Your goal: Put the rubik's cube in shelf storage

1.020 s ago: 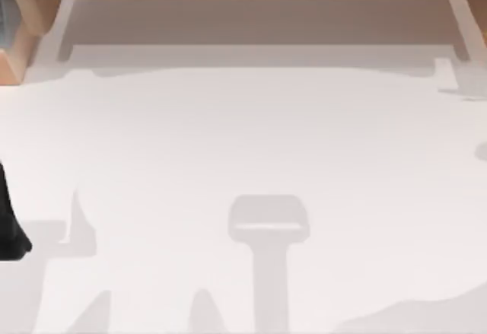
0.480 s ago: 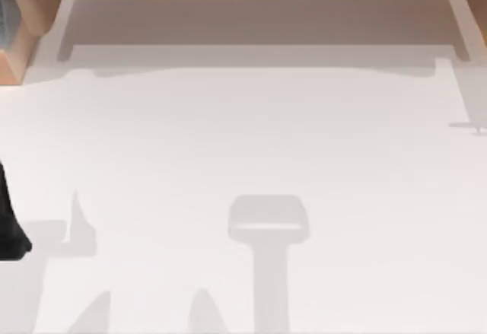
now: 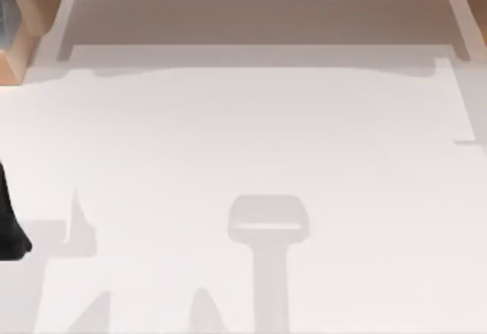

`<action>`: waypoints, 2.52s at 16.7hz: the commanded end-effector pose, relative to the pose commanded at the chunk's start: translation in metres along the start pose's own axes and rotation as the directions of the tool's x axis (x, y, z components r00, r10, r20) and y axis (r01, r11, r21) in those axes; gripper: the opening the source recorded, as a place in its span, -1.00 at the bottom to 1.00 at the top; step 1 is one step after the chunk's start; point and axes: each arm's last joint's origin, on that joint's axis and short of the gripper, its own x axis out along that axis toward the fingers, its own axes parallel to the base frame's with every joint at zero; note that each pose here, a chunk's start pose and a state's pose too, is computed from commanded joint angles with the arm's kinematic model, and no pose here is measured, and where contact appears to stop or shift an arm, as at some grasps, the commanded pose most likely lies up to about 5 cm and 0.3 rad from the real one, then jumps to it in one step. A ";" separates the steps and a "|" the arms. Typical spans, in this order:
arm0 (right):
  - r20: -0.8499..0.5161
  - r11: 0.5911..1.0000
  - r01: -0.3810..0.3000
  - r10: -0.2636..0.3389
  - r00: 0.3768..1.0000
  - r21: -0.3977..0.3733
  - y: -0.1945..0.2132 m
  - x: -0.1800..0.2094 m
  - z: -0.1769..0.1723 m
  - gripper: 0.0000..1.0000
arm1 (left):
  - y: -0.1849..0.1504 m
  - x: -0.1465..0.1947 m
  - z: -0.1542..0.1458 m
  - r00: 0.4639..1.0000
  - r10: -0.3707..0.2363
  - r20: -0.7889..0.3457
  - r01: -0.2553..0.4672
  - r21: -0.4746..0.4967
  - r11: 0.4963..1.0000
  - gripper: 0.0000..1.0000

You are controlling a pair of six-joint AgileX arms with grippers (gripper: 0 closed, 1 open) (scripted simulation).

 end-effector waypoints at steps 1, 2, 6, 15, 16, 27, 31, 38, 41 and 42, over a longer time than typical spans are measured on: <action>0.000 1.000 0.002 -0.002 1.000 -0.001 0.000 -0.010 0.000 -1.00 | 0.000 0.000 0.000 1.000 0.000 0.000 0.000 0.000 1.000 1.00; 0.001 1.000 -0.002 0.002 1.000 0.002 0.000 -0.020 0.001 -1.00 | 0.000 0.000 0.000 1.000 0.000 0.000 0.000 0.000 1.000 1.00; -0.002 1.000 0.000 0.000 1.000 0.002 0.000 -0.033 0.002 -1.00 | 0.000 0.000 0.000 1.000 0.000 0.000 0.000 0.000 1.000 1.00; -0.002 1.000 0.000 0.000 1.000 0.002 0.000 -0.033 0.002 0.06 | 0.000 0.000 0.000 1.000 0.000 0.000 0.000 0.000 1.000 1.00; -0.002 1.000 0.000 0.000 1.000 0.002 0.000 -0.033 0.002 0.21 | 0.000 0.000 0.000 1.000 0.000 0.000 0.000 0.000 1.000 1.00; -0.002 1.000 0.000 0.000 1.000 0.002 0.000 -0.033 0.002 1.00 | 0.000 0.000 0.000 1.000 0.000 0.000 0.000 0.000 1.000 1.00; -0.001 1.000 0.002 -0.002 1.000 0.000 -0.001 -0.034 0.001 1.00 | 0.000 0.000 0.000 1.000 0.000 0.000 0.000 0.000 1.000 1.00; 0.000 1.000 0.001 -0.001 1.000 0.001 0.000 -0.053 0.002 1.00 | 0.000 0.000 0.000 1.000 0.000 0.000 0.000 0.000 1.000 1.00; -0.011 1.000 -0.002 0.002 1.000 0.006 0.000 -0.051 -0.001 1.00 | 0.000 0.000 0.000 1.000 0.000 0.000 0.000 0.000 1.000 1.00; -0.036 1.000 -0.004 0.004 0.999 0.011 0.000 -0.050 -0.007 1.00 | 0.000 0.000 0.000 1.000 0.000 0.000 0.000 0.000 1.000 1.00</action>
